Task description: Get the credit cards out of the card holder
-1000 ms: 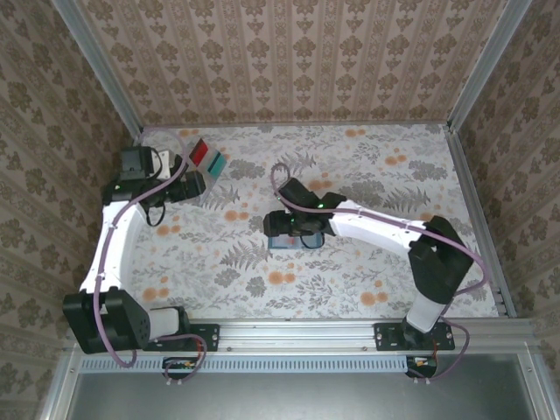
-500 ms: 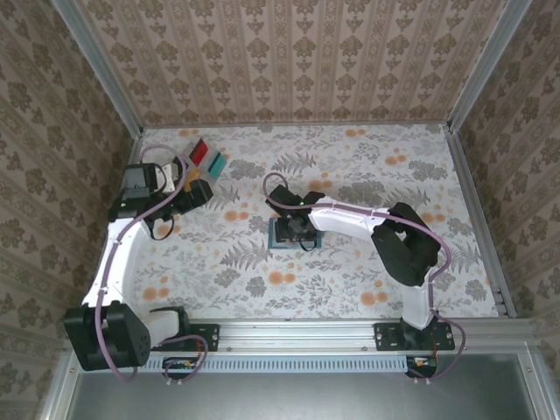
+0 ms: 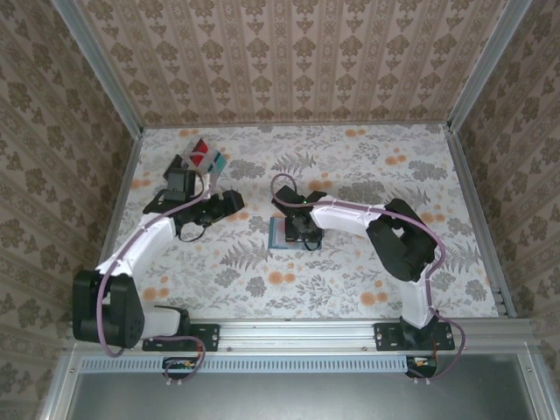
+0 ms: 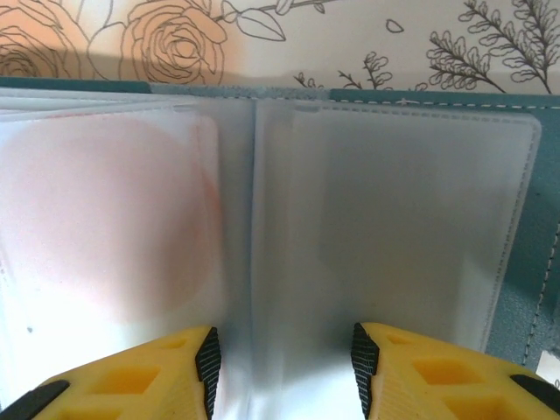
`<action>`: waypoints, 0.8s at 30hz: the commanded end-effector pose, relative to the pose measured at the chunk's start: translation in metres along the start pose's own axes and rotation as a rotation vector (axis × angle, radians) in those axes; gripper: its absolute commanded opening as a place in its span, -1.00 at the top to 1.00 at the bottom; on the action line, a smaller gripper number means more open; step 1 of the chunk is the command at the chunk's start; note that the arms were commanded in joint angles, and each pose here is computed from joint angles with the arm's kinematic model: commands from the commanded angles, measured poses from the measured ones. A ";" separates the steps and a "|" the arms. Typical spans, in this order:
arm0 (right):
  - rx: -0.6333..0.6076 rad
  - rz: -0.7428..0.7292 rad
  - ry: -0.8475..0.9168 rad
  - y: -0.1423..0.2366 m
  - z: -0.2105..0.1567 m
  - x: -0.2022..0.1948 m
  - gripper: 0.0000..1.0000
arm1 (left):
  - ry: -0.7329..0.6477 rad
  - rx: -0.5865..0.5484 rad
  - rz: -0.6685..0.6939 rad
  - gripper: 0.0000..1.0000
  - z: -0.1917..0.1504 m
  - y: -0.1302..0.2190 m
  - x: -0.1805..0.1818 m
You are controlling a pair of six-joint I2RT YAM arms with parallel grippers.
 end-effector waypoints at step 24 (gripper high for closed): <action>0.040 0.113 -0.038 -0.023 -0.016 -0.025 0.42 | -0.019 0.294 -0.120 0.53 -0.059 -0.112 -0.037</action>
Point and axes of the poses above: each hand's point on the last joint's axis, 136 mm out from that joint toward the fingers, its own y axis back along the fingers, its own x axis along the line the jaws close on, z = x × y, the point moved 9 cm from there along y, back along the fingers, and after that the axes turned 4 degrees about -y, right-handed, at the moved point
